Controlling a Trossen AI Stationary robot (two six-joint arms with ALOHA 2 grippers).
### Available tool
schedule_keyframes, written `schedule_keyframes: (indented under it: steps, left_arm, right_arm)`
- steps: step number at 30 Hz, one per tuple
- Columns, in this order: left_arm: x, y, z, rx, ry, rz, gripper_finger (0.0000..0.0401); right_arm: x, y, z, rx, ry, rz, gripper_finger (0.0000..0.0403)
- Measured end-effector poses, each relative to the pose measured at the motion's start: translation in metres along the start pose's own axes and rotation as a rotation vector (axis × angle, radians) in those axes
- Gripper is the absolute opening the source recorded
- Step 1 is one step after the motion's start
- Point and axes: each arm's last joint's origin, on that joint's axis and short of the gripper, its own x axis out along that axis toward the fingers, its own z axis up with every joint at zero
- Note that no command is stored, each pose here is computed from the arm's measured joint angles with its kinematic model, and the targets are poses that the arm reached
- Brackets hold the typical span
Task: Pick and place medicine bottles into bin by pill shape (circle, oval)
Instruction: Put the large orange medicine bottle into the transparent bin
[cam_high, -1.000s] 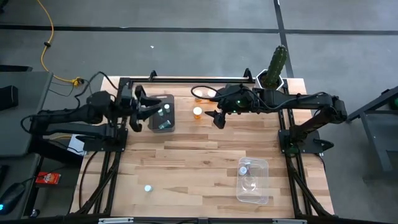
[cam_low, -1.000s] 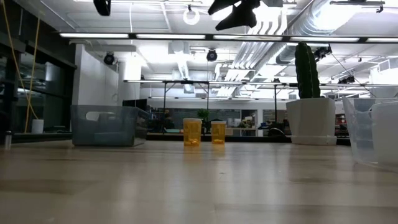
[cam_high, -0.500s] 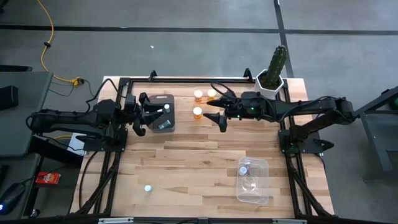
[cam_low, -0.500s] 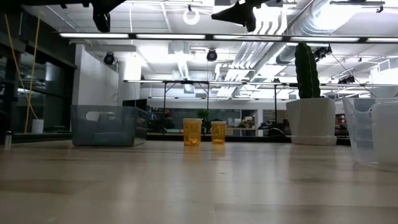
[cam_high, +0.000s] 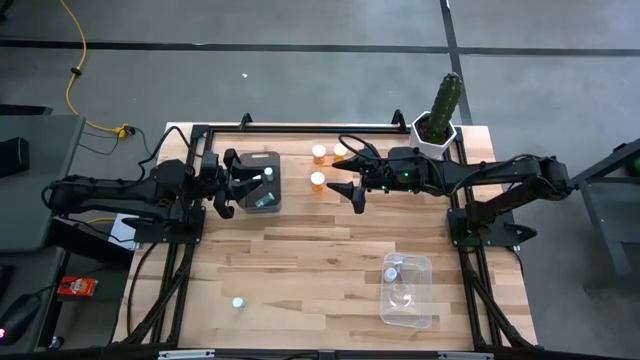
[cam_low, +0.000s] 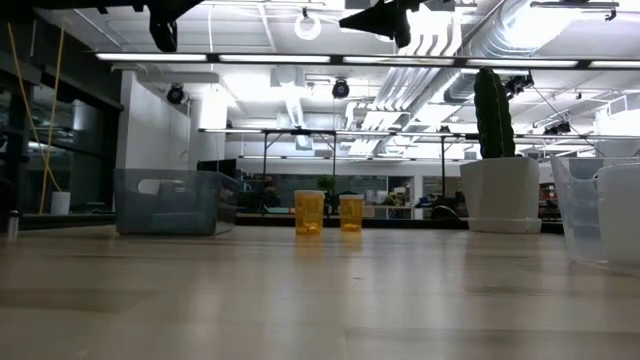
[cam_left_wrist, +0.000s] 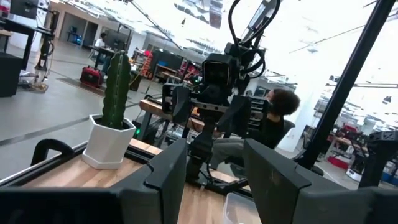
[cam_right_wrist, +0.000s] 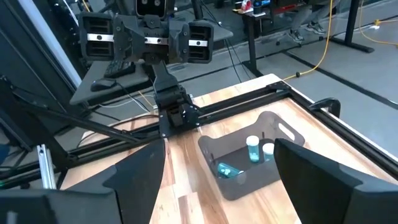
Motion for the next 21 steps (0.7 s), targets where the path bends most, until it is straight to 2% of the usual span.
schedule_keyframes:
  steps: [8,10,13,15,17,21]
  left_arm:
    - [0.0,0.0,0.0,-0.001,0.0,0.0,0.0149]
    - [0.0,0.0,0.0,-0.001,0.0,0.0,0.0149]
    - [0.0,0.0,0.0,-0.005,0.0,0.0,0.0149]
    - [0.0,0.0,0.0,-0.02,0.0,0.0,0.0149]
    - [0.0,0.0,0.0,-0.027,0.0,0.0,0.0149]
    - [0.0,0.0,0.0,-0.027,0.001,0.0,0.0149]
  right_arm:
    - [0.004,-0.001,-0.003,0.054,0.016,-0.02,0.0293]
    - [0.01,-0.005,-0.009,0.099,0.039,-0.077,0.0293]
    - [0.028,-0.013,-0.015,0.142,0.163,-0.165,0.0293]
    - [0.042,-0.017,-0.014,0.132,0.237,-0.221,0.0293]
    - [0.058,-0.022,-0.015,0.112,0.297,-0.326,0.0293]
    - [0.089,-0.042,-0.028,0.096,0.423,-0.475,0.0293]
